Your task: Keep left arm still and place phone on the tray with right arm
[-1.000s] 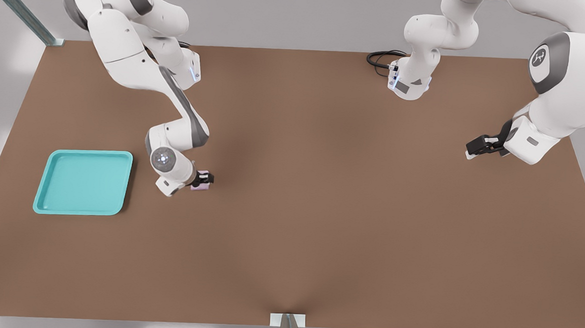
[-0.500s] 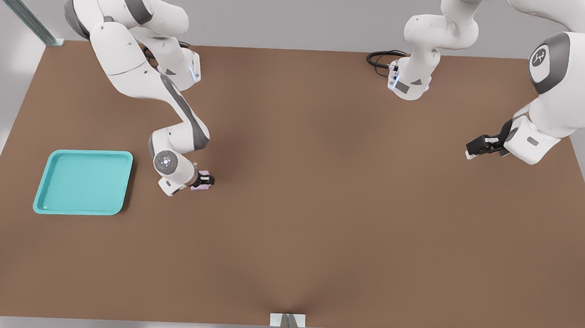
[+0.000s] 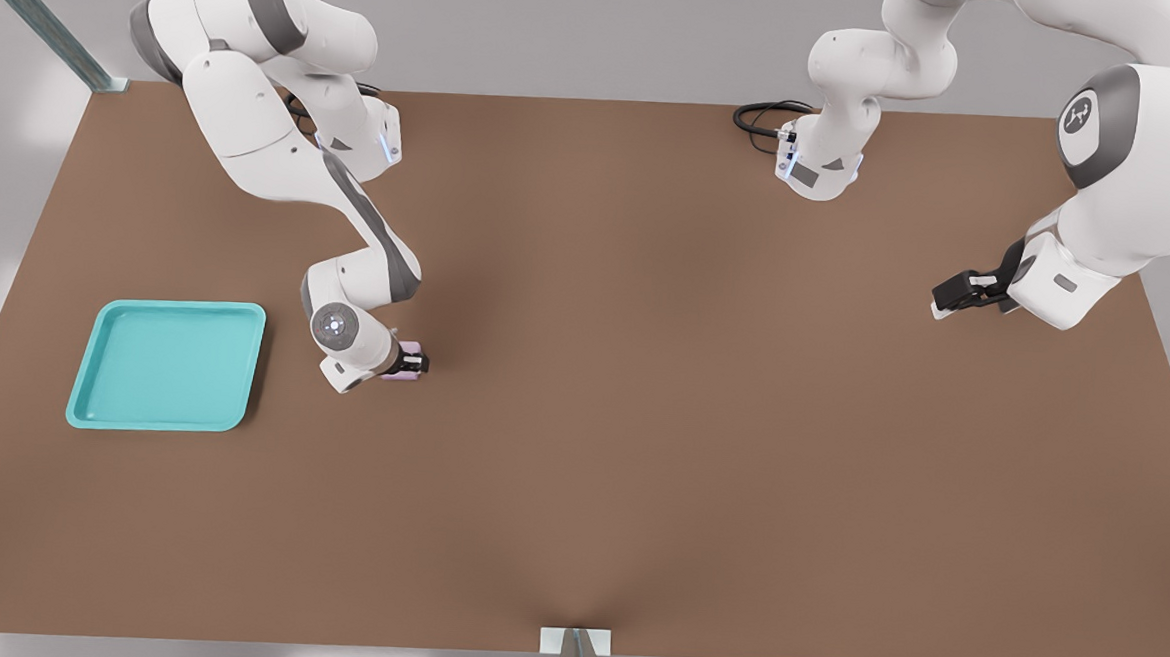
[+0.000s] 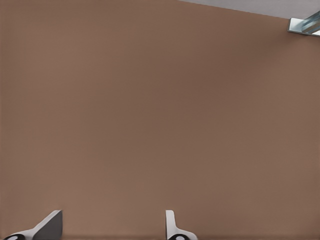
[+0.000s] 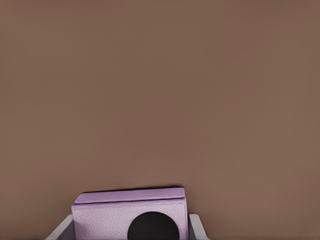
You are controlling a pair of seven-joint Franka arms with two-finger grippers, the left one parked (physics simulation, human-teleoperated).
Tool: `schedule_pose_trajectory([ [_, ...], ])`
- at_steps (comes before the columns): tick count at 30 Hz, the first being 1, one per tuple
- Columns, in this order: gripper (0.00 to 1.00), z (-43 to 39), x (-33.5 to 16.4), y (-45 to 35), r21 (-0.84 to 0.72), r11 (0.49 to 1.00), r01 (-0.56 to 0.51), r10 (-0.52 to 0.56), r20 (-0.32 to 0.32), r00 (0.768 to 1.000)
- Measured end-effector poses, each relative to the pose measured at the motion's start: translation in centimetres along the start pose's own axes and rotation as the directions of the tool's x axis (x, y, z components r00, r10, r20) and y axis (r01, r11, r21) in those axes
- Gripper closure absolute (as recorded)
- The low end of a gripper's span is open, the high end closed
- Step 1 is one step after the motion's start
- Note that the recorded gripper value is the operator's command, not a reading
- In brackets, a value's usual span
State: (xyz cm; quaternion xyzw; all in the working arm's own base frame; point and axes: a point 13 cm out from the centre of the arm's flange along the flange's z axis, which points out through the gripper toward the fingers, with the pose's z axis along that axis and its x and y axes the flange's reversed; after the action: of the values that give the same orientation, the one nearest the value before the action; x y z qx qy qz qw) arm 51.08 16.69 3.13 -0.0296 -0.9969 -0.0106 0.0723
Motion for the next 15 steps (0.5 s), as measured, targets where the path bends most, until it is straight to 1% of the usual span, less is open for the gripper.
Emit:
schedule_pose_trajectory([
  [1,0.16,0.0,0.0,0.0,-0.001,1.000,-0.001,0.001,0.001,1.000],
  [3,0.21,0.0,-0.1,0.0,-0.003,1.000,-0.004,0.004,0.004,1.000],
  [8,0.21,-0.3,-0.3,0.0,-0.007,1.000,-0.008,0.008,0.011,1.000],
  [11,0.22,-1.9,-0.8,0.0,-0.007,1.000,-0.008,0.008,0.035,0.999],
  [15,0.22,-6.2,-1.6,-1.1,0.003,1.000,-0.023,0.023,0.075,0.997],
])
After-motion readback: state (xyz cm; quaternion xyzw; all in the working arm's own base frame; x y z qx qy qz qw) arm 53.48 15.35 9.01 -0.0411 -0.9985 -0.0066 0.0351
